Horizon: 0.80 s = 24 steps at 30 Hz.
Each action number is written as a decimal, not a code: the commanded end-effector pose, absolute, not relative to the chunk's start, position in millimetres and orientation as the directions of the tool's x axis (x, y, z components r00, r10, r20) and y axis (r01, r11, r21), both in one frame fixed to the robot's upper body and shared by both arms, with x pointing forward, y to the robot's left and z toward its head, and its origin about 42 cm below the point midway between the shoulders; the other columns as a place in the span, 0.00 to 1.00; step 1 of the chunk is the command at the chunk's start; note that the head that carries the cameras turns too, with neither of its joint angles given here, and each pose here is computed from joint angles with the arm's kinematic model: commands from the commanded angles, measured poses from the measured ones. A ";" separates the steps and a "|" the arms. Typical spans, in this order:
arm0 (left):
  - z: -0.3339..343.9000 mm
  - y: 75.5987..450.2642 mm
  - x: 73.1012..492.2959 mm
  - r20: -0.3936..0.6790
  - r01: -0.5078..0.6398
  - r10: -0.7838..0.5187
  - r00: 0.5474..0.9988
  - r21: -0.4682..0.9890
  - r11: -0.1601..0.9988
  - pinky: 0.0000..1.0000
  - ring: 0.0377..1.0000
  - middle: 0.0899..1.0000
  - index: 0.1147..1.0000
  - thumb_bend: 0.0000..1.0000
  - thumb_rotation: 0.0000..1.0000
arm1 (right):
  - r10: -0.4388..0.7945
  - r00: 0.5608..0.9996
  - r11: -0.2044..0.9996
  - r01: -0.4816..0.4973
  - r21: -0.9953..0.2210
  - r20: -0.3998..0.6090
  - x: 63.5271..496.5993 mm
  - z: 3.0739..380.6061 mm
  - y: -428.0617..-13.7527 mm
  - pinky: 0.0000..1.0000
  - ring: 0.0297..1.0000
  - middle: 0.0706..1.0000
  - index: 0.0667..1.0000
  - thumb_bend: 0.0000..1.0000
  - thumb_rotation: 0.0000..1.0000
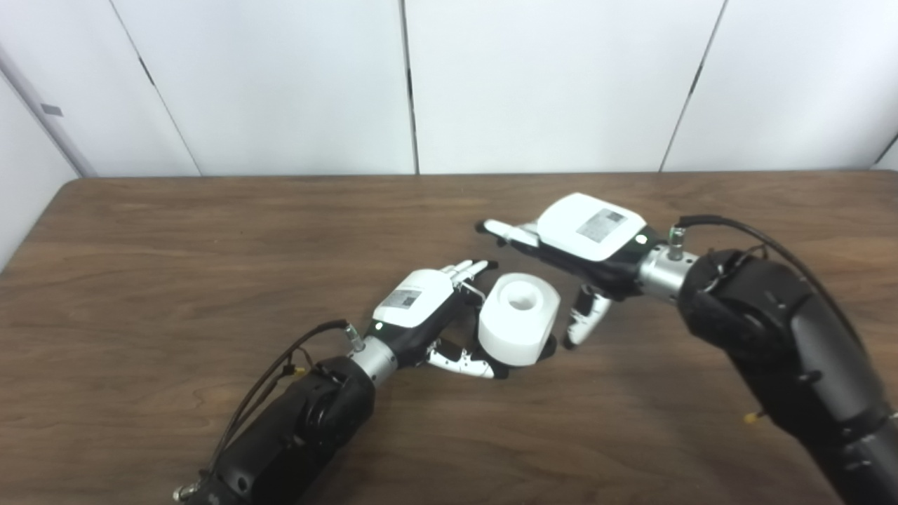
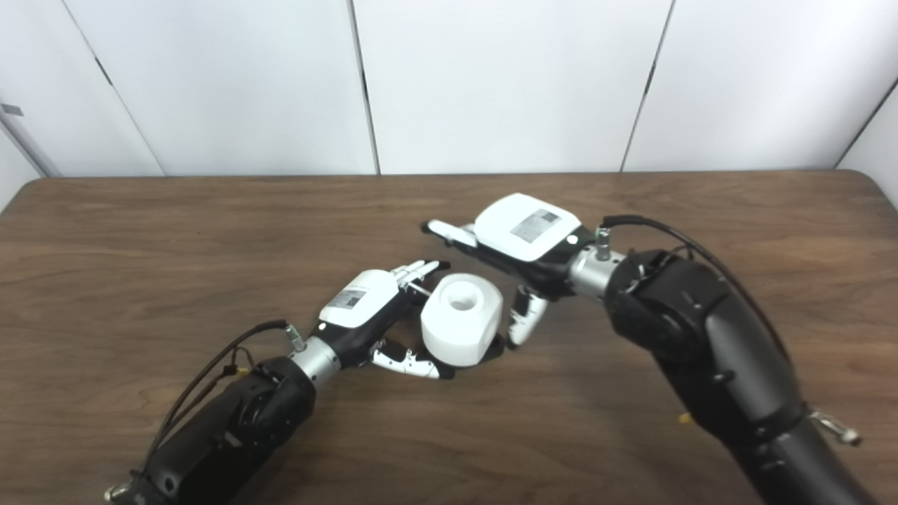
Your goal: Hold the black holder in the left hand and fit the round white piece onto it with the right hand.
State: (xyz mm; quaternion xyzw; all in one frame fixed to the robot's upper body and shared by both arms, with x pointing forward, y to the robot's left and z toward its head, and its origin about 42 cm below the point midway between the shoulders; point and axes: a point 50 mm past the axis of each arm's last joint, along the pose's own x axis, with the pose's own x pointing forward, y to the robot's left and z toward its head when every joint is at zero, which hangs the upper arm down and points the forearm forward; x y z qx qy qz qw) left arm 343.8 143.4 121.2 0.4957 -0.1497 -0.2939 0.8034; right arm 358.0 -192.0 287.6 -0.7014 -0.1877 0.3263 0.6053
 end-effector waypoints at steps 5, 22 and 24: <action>79.0 148.0 319.3 -0.284 0.500 -0.646 0.709 0.848 0.176 0.94 0.98 0.97 0.42 0.52 0.07 | 0.633 0.742 -0.249 -0.075 -0.966 -0.221 355.9 323.6 -204.5 0.76 0.85 0.91 0.99 0.96 0.13; 78.1 149.4 320.1 -0.289 0.507 -0.646 0.706 0.844 0.176 0.95 0.98 0.97 0.42 0.52 0.07 | 0.623 0.771 -0.167 -0.036 -0.985 -0.133 365.3 333.8 -217.2 0.75 0.83 0.87 0.94 0.91 0.11; 77.4 150.1 320.4 -0.287 0.504 -0.648 0.706 0.846 0.175 0.94 0.98 0.97 0.42 0.52 0.07 | 0.627 0.778 -0.061 -0.014 -0.998 -0.049 367.0 333.7 -223.3 0.66 0.76 0.80 0.85 0.87 0.08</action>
